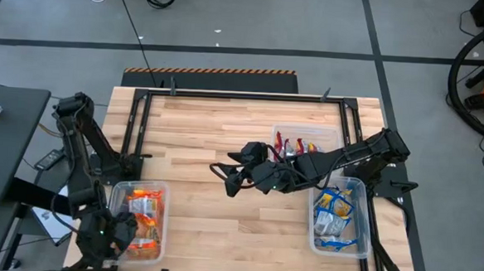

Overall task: Sort Maruchan noodles
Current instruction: Put the orange noodle pack into the left container, then return to Home Position

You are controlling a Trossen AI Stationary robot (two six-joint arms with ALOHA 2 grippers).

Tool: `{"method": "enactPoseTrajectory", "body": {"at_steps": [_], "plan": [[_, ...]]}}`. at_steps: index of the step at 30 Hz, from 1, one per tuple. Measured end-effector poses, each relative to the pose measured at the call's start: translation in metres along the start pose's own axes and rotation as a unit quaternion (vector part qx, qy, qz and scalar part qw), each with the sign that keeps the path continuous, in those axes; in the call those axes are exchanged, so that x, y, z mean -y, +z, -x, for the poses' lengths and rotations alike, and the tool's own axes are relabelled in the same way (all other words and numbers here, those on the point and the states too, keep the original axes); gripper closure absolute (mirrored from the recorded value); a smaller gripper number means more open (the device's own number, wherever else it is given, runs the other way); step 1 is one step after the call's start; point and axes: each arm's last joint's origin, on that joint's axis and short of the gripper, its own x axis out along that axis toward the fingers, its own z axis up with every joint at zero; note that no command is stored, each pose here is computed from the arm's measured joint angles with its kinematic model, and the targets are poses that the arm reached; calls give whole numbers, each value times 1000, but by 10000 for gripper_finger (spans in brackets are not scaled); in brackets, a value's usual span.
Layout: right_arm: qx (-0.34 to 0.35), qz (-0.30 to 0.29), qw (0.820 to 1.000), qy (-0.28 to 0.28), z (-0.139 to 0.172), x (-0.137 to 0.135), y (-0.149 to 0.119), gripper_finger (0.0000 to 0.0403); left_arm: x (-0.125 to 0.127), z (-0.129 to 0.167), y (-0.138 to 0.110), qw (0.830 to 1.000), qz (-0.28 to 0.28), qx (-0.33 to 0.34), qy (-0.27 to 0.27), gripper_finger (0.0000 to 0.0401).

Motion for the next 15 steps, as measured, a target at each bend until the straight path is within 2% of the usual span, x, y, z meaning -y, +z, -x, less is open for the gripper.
{"method": "enactPoseTrajectory", "body": {"at_steps": [3, 7, 15], "plan": [[-1, 6, 1000, 0, 0, 0, 0, 169, 4, 11, 4, 1000, -2, 15, -19, 246], [-20, 32, 999, 20, 0, -1, -1, 169, 2, 30, 18, 995, -7, 101, -8, 246], [-69, 97, 989, 85, 2, 2, 5, 181, -28, 74, 55, 956, -21, 284, 72, 246]]}}
